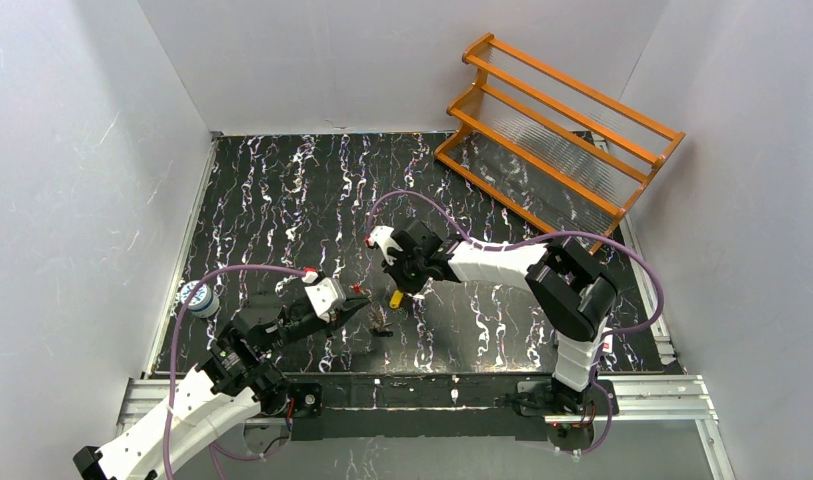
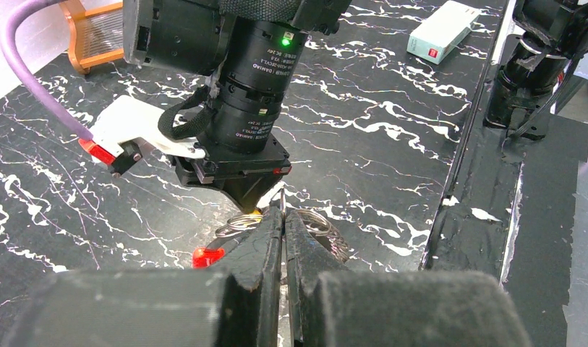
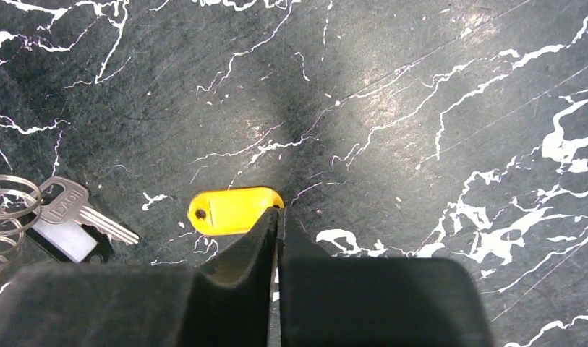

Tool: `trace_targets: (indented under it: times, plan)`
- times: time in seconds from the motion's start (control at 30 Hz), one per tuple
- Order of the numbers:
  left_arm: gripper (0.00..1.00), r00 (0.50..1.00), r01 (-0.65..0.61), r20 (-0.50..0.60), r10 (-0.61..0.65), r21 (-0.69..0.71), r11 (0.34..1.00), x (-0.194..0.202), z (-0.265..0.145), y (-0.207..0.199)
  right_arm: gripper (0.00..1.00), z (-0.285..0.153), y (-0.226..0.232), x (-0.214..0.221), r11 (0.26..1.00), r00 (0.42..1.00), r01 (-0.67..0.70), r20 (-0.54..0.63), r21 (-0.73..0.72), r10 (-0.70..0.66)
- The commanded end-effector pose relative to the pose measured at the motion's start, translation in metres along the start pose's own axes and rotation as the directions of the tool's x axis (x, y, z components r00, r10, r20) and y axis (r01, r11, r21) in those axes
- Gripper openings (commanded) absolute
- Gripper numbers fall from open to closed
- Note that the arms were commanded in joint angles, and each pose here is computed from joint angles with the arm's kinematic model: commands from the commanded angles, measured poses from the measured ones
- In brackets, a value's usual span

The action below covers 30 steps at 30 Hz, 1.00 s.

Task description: Put the keys on the keyring

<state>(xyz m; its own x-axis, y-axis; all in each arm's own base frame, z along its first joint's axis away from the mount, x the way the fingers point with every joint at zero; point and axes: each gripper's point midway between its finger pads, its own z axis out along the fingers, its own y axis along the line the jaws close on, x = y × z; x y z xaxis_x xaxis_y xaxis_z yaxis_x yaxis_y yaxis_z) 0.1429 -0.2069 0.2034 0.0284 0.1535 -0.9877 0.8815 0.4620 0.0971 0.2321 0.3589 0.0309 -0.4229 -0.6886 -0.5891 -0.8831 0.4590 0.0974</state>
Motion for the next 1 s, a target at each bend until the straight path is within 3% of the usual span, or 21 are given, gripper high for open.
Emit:
trace_targets:
  times: [0.0, 0.37, 0.67, 0.83, 0.97]
  plan:
    - [0.00, 0.999, -0.009, 0.041, 0.009, 0.007, 1.000, -0.012, -0.001, -0.001, 0.03, -0.005, 0.001, -0.014, 1.000, 0.999, 0.025, 0.022, 0.008, -0.025]
    - [0.00, 0.999, -0.015, 0.040, 0.014, 0.008, 1.000, -0.011, 0.000, -0.001, 0.01, -0.040, 0.005, -0.034, 1.000, 0.995, 0.020, 0.096, 0.022, -0.022]
    - [0.00, 0.999, -0.035, 0.036, 0.035, 0.000, 0.999, -0.014, 0.000, 0.002, 0.01, -0.098, 0.008, -0.065, 0.999, 0.967, 0.014, 0.253, 0.032, -0.021]
    - [0.00, 0.999, -0.038, 0.017, 0.039, -0.013, 0.999, -0.012, 0.001, 0.005, 0.01, -0.128, 0.013, -0.077, 0.999, 0.933, 0.012, 0.360, -0.042, 0.004]
    - [0.00, 0.998, -0.058, 0.022, 0.058, -0.001, 0.998, -0.014, 0.001, 0.004, 0.01, -0.149, 0.036, -0.079, 0.979, 0.929, 0.065, 0.371, -0.195, 0.012]
